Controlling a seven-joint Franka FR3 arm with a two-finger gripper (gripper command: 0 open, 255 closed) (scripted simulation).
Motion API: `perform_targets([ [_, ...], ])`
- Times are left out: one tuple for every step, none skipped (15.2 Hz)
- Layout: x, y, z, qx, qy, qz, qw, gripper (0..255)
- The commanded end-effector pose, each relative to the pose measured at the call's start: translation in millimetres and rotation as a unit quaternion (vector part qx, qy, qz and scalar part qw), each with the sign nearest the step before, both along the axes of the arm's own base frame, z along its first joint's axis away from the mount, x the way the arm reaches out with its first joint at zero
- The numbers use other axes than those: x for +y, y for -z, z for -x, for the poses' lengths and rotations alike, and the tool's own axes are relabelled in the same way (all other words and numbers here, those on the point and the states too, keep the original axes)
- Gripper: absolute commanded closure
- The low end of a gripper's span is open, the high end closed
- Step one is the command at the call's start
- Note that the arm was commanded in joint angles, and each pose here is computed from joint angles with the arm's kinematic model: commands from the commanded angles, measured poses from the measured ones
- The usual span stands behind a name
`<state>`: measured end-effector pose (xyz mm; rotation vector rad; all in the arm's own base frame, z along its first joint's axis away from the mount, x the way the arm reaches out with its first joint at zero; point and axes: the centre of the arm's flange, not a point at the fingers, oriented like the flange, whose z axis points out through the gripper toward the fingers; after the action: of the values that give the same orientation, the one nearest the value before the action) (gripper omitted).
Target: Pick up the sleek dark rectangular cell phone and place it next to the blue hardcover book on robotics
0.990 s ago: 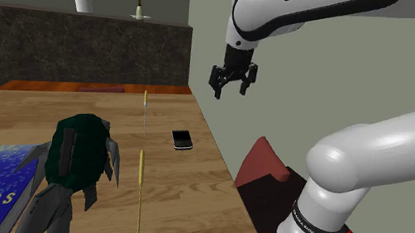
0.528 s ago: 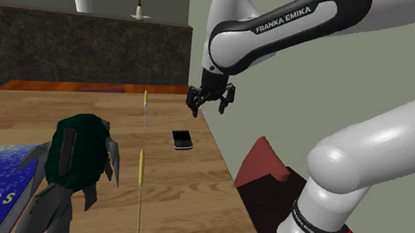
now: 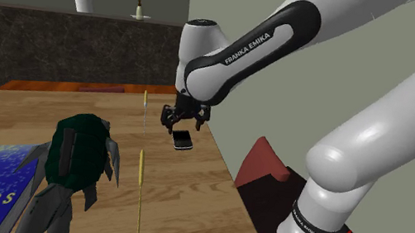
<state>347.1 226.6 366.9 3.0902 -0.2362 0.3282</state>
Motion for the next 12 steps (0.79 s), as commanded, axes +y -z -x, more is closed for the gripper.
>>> perform_targets([
  [1,11,-3,-0.001,0.001,-0.002,1.0000,0],
  [1,16,-4,-0.001,0.001,-0.002,1.0000,0],
  [1,21,-5,-0.001,0.001,-0.002,1.0000,0],
  [1,26,-6,-0.001,0.001,-0.002,1.0000,0],
  [1,32,-7,-0.001,0.001,-0.002,1.0000,0],
  [0,37,-9,-0.001,0.001,-0.002,1.0000,0],
  [0,40,-9,-0.001,0.001,-0.002,1.0000,0],
  [0,40,-9,-0.001,0.001,-0.002,1.0000,0],
  [0,40,-9,-0.001,0.001,-0.002,1.0000,0],
  [0,40,-9,-0.001,0.001,-0.002,1.0000,0],
  [0,40,-9,-0.001,0.001,-0.002,1.0000,0],
  [0,40,-9,-0.001,0.001,-0.002,1.0000,0],
])
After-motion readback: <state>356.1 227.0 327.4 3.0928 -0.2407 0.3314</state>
